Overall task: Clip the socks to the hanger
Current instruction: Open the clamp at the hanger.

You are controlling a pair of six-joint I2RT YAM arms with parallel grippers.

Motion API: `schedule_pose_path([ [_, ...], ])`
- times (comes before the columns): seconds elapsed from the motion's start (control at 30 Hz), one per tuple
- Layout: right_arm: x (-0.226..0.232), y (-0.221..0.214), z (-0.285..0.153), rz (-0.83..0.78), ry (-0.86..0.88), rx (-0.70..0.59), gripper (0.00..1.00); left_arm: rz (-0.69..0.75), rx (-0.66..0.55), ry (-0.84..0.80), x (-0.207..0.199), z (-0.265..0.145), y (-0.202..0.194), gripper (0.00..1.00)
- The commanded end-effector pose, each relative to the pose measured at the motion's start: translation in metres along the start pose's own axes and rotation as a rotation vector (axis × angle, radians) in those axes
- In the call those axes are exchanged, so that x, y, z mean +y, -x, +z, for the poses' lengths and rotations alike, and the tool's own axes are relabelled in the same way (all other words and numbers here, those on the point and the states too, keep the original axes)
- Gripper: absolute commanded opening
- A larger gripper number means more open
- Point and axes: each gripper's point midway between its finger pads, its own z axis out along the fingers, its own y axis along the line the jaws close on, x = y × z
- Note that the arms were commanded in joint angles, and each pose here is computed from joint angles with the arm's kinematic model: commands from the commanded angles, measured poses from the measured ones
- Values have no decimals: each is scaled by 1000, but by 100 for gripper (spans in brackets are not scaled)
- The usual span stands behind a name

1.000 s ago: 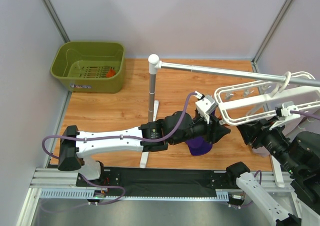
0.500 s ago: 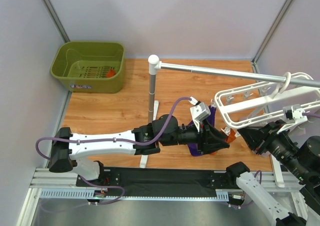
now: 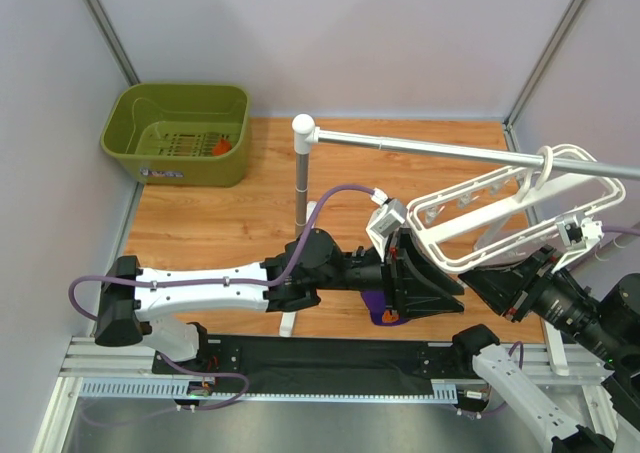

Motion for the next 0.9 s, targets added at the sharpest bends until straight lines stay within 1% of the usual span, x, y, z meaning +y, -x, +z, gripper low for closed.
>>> schedule_pose_path([
  [0.0,18,-5,-5,38,90,27,4,-24,-53,-55,-17,1,19,48],
  [0.17,19,-1,-8,30,87,7,4,-42,-30,30,-3,-1,15,44],
  [0.3,16,-2,-8,31,76,-5,5,-76,-7,103,9,-4,8,36],
  [0.33,16,-1,-8,29,74,-10,5,-81,3,126,14,-5,5,35],
  [0.4,15,-4,-6,34,79,-4,5,-116,0,164,22,-5,2,35],
  [0.43,15,-3,-6,32,80,-6,5,-128,-13,200,29,-6,2,37],
  [0.47,15,-4,-6,33,81,-7,5,-133,-19,210,31,-6,2,41],
  [0.6,16,-3,-6,34,86,-11,5,-140,-32,257,42,-5,2,45],
  [0.73,14,-1,-7,33,70,-23,4,-131,-31,267,42,-7,2,43],
  [0.8,14,0,-8,31,67,-32,4,-108,-39,280,44,-11,3,39],
  [0.87,12,-1,-6,38,63,-25,4,-79,-26,336,55,-17,-1,38],
])
